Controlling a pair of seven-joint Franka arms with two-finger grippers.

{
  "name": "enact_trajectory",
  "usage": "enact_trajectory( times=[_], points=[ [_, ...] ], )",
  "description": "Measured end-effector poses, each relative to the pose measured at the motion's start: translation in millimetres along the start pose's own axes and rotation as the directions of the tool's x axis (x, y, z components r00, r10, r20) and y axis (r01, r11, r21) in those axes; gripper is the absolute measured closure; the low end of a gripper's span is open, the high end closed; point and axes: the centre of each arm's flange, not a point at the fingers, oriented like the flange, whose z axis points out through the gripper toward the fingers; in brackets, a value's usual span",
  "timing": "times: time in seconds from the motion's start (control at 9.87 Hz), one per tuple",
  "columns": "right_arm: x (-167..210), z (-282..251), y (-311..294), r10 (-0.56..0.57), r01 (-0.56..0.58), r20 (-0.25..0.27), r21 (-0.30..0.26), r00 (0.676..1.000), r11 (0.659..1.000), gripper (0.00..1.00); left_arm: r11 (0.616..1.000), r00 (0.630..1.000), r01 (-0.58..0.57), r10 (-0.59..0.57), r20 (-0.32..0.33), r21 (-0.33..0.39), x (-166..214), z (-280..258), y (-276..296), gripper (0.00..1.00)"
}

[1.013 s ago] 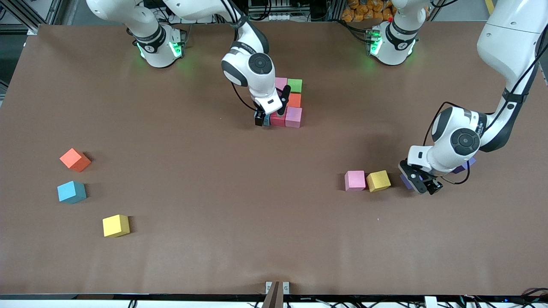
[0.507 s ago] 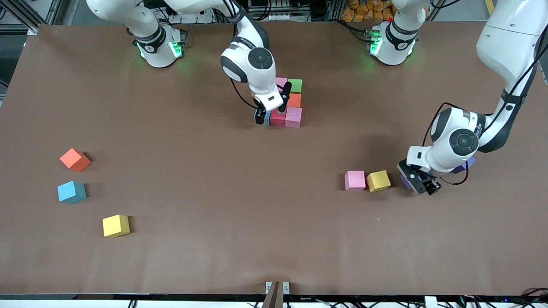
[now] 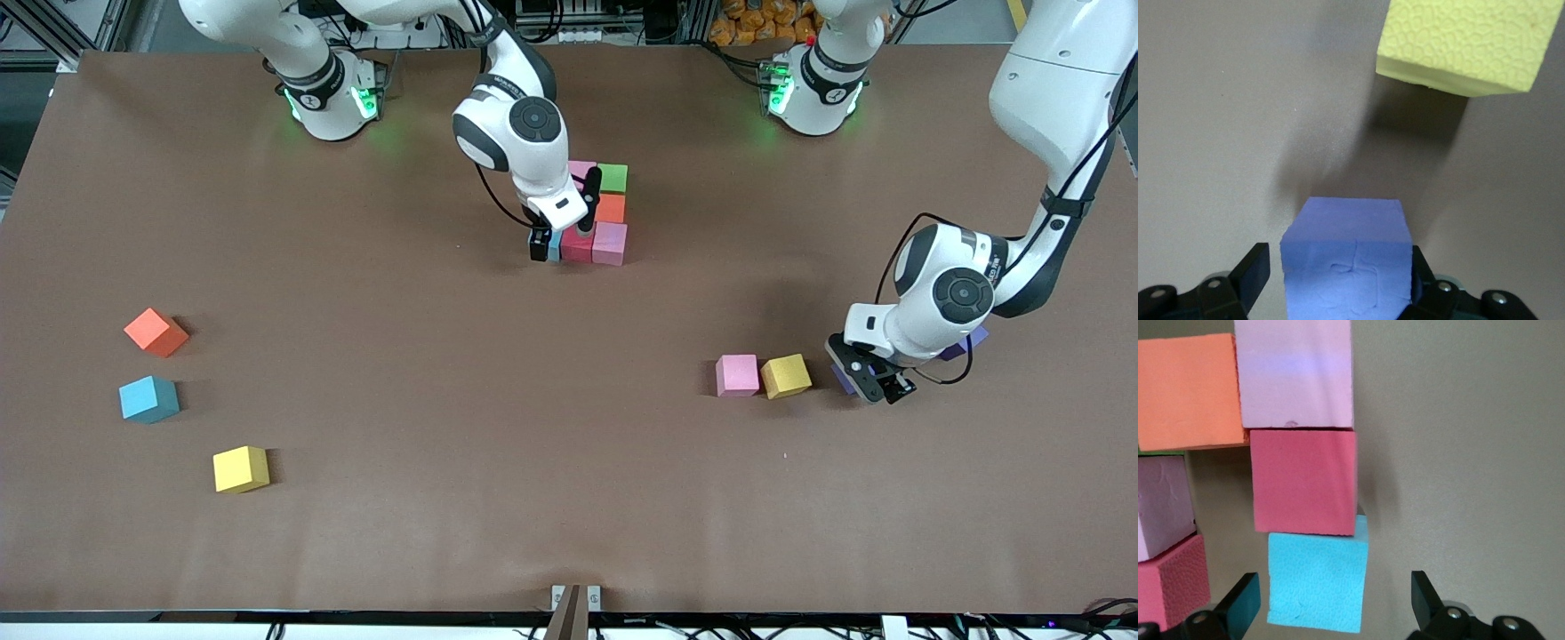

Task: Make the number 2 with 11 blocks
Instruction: 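Move the right gripper to the yellow cube while the left gripper lifts purple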

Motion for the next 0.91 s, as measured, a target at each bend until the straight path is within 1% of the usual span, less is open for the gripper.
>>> enact_trajectory(
  times=[0.1,0.2,0.3,0.41,0.61,0.71,0.91],
  points=[
    [-4,-5,9,-0.020,0.020,-0.007,-0.006,1.000,1.000,0.00,1.000,1.000,0.000,0.000,-0.001,0.002,0,-1,0,0.27],
    [-15,-13,29,-0.028,0.028,-0.008,-0.008,1.000,1.000,0.00,1.000,1.000,0.000,0.000,-0.004,0.009,1,-4,-2,0.37],
    [-32,-23,54,-0.013,0.013,0.000,-0.004,1.000,1.000,0.00,1.000,1.000,0.003,-0.003,-0.007,0.023,1,-11,-7,0.38],
    [-52,-35,80,0.025,-0.025,0.011,0.001,1.000,1.000,0.00,0.999,1.000,0.008,-0.008,-0.003,0.039,1,-23,-14,0.38],
    [-97,-66,138,0.137,-0.138,0.049,0.024,0.989,0.990,0.00,0.999,0.999,0.015,-0.017,0.045,0.047,6,-64,-24,0.39],
    [-122,-83,170,0.195,-0.197,0.057,0.029,0.979,0.980,0.00,0.999,0.998,0.028,-0.030,0.063,0.037,12,-87,-26,0.39],
    [-179,-110,233,0.271,-0.271,0.031,0.011,0.962,0.962,0.00,0.998,0.995,0.067,-0.068,0.068,0.013,22,-127,-28,0.39]
  ],
)
